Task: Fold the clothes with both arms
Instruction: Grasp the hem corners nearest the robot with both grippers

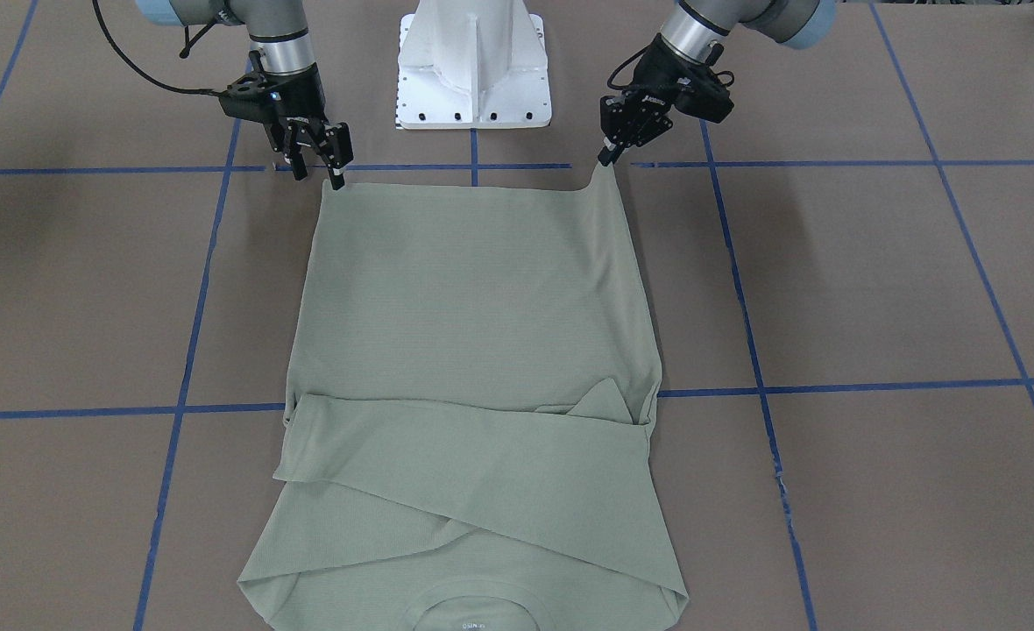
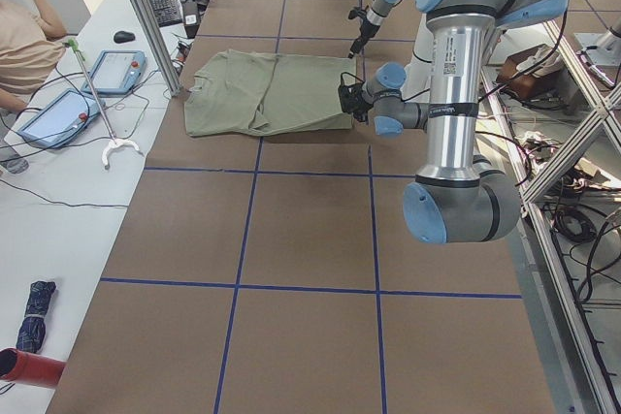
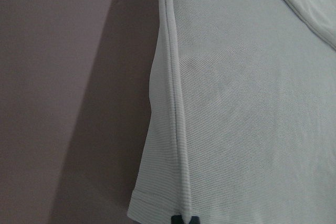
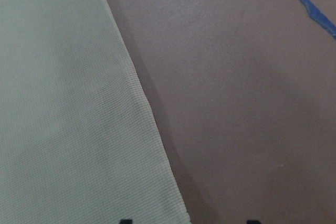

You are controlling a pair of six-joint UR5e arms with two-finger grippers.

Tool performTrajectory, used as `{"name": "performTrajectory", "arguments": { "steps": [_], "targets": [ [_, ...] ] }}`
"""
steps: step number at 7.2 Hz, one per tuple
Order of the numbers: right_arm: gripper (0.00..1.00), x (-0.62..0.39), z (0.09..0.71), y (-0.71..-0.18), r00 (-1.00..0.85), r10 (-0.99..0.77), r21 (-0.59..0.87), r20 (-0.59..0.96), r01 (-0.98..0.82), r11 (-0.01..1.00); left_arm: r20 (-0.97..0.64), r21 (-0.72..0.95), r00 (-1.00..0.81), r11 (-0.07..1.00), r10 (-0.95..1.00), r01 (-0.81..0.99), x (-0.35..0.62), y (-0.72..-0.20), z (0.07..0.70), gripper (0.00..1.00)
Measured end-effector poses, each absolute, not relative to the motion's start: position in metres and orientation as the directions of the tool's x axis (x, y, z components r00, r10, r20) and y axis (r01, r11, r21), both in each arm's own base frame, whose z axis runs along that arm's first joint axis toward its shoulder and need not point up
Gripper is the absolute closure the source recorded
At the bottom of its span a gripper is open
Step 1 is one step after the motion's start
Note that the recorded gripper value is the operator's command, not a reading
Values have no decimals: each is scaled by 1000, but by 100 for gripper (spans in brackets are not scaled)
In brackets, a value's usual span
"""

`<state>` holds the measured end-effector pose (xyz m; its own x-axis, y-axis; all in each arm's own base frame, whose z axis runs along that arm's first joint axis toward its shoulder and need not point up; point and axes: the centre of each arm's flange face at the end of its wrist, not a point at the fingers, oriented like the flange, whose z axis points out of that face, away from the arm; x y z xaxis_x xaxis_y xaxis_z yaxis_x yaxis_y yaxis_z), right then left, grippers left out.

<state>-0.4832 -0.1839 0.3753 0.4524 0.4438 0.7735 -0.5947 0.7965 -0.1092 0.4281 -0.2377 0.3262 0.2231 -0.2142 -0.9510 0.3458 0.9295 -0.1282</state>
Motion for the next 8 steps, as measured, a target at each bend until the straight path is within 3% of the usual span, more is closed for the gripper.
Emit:
{"name": "performTrajectory", "arguments": {
  "steps": [1,2,3,4,5,8],
  "targets": [
    [27,-488,377,-181,455,440,-102,774,-596,796,-951,-129,222,929,-215,346,428,-238,326,100],
    [38,-491,379,-180,458,438,-97,774,-597,796,-951,-130,222,929,-215,346,428,-238,326,100],
    [59,-494,378,-179,458,437,-96,775,-597,797,-951,-130,222,929,-215,346,428,-238,326,100],
    [93,-496,376,-179,454,437,-99,777,-597,796,-951,-130,222,929,-215,346,428,-238,326,100],
    [100,-497,374,-179,449,438,-103,779,-598,795,-951,-130,223,929,-216,346,428,-238,327,100],
    [100,-496,370,-183,440,442,-106,781,-605,789,-951,-130,222,929,-216,346,428,-238,326,100]
  ]
}}
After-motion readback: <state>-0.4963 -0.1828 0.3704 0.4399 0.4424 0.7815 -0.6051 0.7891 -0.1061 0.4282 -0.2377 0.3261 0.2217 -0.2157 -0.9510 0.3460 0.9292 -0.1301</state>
